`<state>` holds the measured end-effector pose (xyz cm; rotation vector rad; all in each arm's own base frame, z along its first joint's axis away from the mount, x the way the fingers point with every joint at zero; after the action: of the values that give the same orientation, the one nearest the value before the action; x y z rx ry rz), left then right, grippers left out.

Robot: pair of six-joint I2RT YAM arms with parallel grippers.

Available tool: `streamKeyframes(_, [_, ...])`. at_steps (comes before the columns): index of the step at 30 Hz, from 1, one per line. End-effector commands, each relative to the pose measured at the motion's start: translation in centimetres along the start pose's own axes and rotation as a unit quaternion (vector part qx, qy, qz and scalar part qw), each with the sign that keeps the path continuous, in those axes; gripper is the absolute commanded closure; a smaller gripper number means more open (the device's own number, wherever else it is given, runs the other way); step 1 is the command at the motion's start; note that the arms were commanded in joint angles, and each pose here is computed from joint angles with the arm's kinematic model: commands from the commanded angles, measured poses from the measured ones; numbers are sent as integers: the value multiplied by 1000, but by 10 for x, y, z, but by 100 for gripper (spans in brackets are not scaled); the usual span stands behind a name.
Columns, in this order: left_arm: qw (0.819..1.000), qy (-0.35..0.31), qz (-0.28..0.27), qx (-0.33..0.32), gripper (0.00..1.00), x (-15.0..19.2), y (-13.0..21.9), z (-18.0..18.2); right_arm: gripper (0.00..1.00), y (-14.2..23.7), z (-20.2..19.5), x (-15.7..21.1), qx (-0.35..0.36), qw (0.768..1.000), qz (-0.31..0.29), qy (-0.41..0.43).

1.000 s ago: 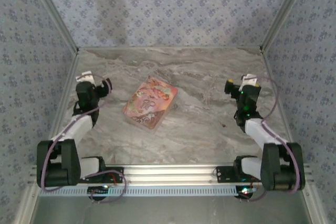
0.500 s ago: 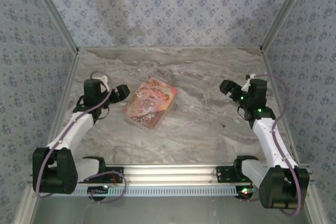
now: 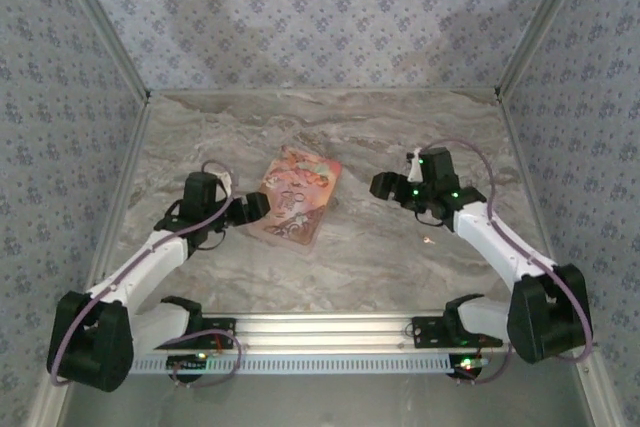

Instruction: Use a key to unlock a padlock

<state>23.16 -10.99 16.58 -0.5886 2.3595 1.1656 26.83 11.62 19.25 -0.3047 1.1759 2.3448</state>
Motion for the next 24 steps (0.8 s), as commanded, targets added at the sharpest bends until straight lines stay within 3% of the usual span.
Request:
streamKeyframes(1, [1000, -8, -2, 24, 18, 3, -3, -19, 14, -11, 15, -7, 5, 1000, 22, 1])
streamKeyframes(15, [996, -62, 22, 55, 19, 44, -44, -83, 14, -106, 65, -64, 5, 994, 114, 4])
streamKeyframes(24, [991, -105, 48, 67, 19, 65, -81, -128, 17, -148, 107, -61, -36, 984, 169, 50])
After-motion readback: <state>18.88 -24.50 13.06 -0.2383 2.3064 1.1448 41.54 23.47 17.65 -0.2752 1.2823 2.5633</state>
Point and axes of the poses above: each hand's point on the last joint's axis, 136 mm out from that joint toward the fingers, its own y axis back along the fingers, its own z axis along the line the jaws close on, x = y × z, the point moved 8 cm from there along y, back along the fingers, and after that the axes turned 5 degrees about -y, right-handed, at the moved point
